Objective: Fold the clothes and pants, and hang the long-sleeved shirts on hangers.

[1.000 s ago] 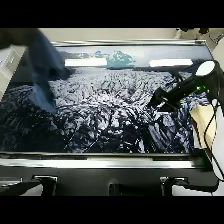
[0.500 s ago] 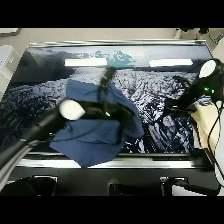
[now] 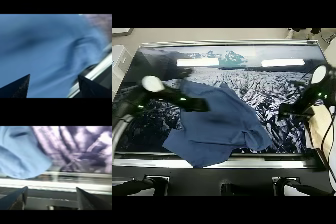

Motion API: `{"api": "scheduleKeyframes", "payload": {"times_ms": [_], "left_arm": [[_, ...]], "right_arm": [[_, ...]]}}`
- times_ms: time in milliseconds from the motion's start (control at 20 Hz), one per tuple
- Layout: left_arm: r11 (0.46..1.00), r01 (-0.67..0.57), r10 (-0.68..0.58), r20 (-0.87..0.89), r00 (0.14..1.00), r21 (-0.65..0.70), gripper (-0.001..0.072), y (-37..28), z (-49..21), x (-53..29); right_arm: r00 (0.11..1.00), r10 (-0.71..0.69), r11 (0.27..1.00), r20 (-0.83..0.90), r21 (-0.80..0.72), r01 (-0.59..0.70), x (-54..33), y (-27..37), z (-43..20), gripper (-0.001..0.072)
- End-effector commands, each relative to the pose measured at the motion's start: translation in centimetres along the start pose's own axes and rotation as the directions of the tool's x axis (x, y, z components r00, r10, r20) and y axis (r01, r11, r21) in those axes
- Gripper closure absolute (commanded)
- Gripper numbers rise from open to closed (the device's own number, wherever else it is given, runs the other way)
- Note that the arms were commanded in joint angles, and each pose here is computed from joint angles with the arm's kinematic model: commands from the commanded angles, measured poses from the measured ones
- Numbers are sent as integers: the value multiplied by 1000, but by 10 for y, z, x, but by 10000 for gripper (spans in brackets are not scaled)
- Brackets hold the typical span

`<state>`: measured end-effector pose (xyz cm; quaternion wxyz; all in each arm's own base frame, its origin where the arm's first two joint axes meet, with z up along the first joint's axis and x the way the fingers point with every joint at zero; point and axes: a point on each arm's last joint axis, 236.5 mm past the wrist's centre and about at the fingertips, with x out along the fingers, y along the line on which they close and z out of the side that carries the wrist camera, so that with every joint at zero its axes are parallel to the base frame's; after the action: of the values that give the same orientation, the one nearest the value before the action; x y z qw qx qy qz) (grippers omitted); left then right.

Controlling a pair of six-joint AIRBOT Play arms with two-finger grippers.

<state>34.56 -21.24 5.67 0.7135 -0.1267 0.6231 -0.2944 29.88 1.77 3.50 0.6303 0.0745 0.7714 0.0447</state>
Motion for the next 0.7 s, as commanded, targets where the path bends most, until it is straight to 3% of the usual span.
{"api": "scheduleKeyframes", "payload": {"times_ms": [0, 50, 200, 350, 650], "left_arm": [[956, -119, 88, -126, 988, -267, 47, 108, -78, -48], [933, -139, 102, -129, 986, -331, 89, 131, -100, -49], [839, -112, 52, -127, 991, -533, 87, 172, -161, -43], [760, -82, 8, -117, 993, -645, 88, 188, -191, -29], [734, -66, -13, -111, 994, -676, 88, 190, -215, 10]], "right_arm": [[986, 161, 987, -34, 19, -160, 43, 30, -3, 5], [981, 190, 982, -40, 18, -189, 55, 35, -4, 5], [982, 186, 982, -39, 31, -184, 80, 30, -5, 5], [984, 175, 984, -10, 39, -175, 87, 27, 1, 6], [986, 166, 985, 3, 38, -166, 88, 25, 4, 5]]}}
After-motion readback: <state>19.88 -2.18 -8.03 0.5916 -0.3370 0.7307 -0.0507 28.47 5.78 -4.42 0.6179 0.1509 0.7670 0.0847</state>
